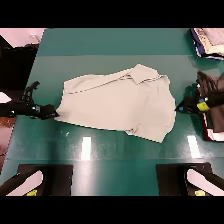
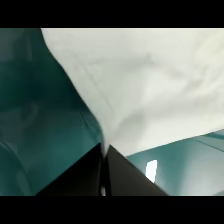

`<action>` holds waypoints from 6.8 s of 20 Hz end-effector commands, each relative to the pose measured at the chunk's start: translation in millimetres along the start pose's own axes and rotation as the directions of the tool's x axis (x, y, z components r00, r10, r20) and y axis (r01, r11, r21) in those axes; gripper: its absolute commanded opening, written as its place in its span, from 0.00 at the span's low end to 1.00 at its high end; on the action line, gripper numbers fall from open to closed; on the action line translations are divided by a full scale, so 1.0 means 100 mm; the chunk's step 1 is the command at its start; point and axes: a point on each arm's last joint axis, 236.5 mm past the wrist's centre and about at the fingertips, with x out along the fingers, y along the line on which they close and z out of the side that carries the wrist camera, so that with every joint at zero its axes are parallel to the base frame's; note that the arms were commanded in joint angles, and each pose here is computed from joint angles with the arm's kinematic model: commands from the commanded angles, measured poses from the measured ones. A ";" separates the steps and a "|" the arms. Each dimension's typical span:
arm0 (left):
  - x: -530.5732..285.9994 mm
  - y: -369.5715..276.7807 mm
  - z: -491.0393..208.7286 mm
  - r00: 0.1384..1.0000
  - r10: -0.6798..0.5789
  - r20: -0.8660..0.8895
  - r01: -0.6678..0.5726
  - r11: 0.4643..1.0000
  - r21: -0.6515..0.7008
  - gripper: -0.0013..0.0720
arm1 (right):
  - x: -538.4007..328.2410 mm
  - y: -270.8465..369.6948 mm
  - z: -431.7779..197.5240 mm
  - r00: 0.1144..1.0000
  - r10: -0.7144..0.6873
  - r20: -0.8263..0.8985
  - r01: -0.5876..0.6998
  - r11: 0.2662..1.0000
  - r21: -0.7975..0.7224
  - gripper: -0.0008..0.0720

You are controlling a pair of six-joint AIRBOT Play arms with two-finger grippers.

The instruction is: Fold the shirts.

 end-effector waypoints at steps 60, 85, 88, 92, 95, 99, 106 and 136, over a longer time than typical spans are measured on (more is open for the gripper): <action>-0.68 -0.33 1.59 0.955 -0.042 0.294 0.053 0.998 -0.030 0.05 | -0.85 0.44 1.86 0.945 -0.076 0.317 0.096 0.994 -0.049 0.03; 0.15 0.16 1.75 0.983 0.053 0.177 -0.086 0.979 0.185 0.05 | -0.02 -0.08 2.47 0.889 -0.275 0.366 0.321 0.944 -0.071 0.03; 0.30 0.19 1.54 0.996 0.038 0.077 -0.051 0.983 0.176 0.05 | 0.05 -0.11 2.32 0.909 -0.283 0.304 0.317 0.946 -0.067 0.03; 0.43 0.25 1.44 0.999 0.029 0.021 -0.032 0.992 0.122 0.05 | 0.27 -0.18 2.10 0.932 -0.288 0.219 0.306 0.951 -0.052 0.03; 0.43 0.24 1.43 1.000 0.028 0.015 -0.029 0.996 0.085 0.05 | 0.39 -0.15 2.01 0.939 -0.289 0.188 0.306 0.950 -0.066 0.04; 0.43 0.23 1.37 1.000 0.021 -0.011 -0.021 0.998 0.058 0.71 | 0.44 -0.01 1.93 0.958 -0.241 0.156 0.254 0.965 -0.065 0.45; 0.16 0.32 0.92 0.986 0.010 -0.168 -0.010 1.000 -0.003 0.71 | 0.11 -0.03 1.27 0.991 -0.128 -0.022 0.127 0.991 -0.046 0.45; 0.18 -0.04 0.00 0.994 -0.093 -0.057 0.090 0.995 -0.046 0.05 | 0.21 -0.60 -0.37 0.990 -0.088 -0.109 0.108 0.976 0.189 0.45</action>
